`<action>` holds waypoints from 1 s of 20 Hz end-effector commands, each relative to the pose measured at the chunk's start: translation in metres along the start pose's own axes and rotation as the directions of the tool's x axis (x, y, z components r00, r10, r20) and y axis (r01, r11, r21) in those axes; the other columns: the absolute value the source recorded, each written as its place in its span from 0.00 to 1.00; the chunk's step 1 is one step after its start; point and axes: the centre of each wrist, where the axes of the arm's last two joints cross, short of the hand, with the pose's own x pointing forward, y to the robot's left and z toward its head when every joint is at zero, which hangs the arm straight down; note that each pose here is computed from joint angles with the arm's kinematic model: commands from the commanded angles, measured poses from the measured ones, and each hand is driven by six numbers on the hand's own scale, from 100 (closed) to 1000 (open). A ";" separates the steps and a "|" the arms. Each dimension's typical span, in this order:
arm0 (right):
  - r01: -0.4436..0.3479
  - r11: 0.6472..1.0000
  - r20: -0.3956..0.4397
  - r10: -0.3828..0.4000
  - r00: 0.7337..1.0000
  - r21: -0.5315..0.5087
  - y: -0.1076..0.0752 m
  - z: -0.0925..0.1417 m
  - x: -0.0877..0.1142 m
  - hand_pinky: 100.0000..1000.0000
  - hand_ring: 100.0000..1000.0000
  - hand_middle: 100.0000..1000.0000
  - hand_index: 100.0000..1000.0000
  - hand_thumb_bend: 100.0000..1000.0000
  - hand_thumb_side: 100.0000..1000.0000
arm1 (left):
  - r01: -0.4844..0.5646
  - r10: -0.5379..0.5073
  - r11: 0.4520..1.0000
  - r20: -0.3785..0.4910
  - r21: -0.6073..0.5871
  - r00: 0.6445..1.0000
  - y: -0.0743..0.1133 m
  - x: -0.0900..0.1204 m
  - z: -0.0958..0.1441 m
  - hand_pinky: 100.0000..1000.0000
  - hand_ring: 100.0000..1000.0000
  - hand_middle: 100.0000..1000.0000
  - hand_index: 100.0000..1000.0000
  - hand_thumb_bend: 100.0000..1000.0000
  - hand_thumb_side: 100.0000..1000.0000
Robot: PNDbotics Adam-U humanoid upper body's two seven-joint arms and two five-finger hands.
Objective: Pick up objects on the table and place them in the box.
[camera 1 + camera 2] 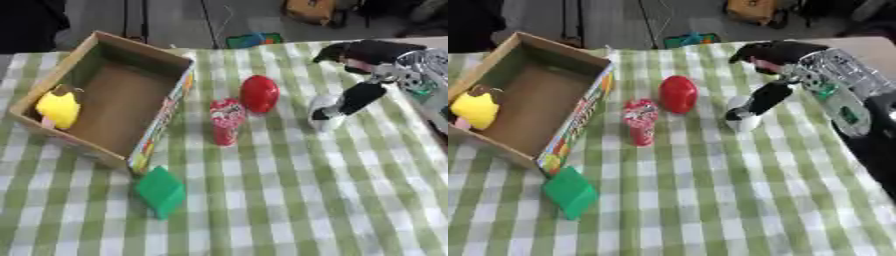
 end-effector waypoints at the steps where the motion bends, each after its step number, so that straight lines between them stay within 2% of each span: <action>1: 0.017 1.000 -0.021 -0.017 1.000 -0.001 -0.005 0.001 -0.011 0.65 0.88 0.96 1.00 0.67 0.45 | -0.011 0.011 1.000 0.029 -0.016 1.000 -0.002 0.004 -0.008 0.65 0.54 0.64 0.69 0.00 1.00; 7: 0.052 0.996 -0.008 -0.052 0.999 0.075 -0.005 -0.004 -0.015 0.59 0.84 0.96 1.00 0.64 0.35 | -0.018 0.019 1.000 0.028 -0.021 0.999 -0.003 0.004 -0.009 0.64 0.54 0.64 0.69 0.00 1.00; 20: 0.117 0.986 -0.016 -0.116 0.993 0.121 0.008 -0.012 -0.023 0.52 0.84 0.95 1.00 0.64 0.35 | -0.024 0.024 1.000 0.023 -0.018 0.999 -0.004 0.004 -0.008 0.64 0.53 0.63 0.69 0.00 1.00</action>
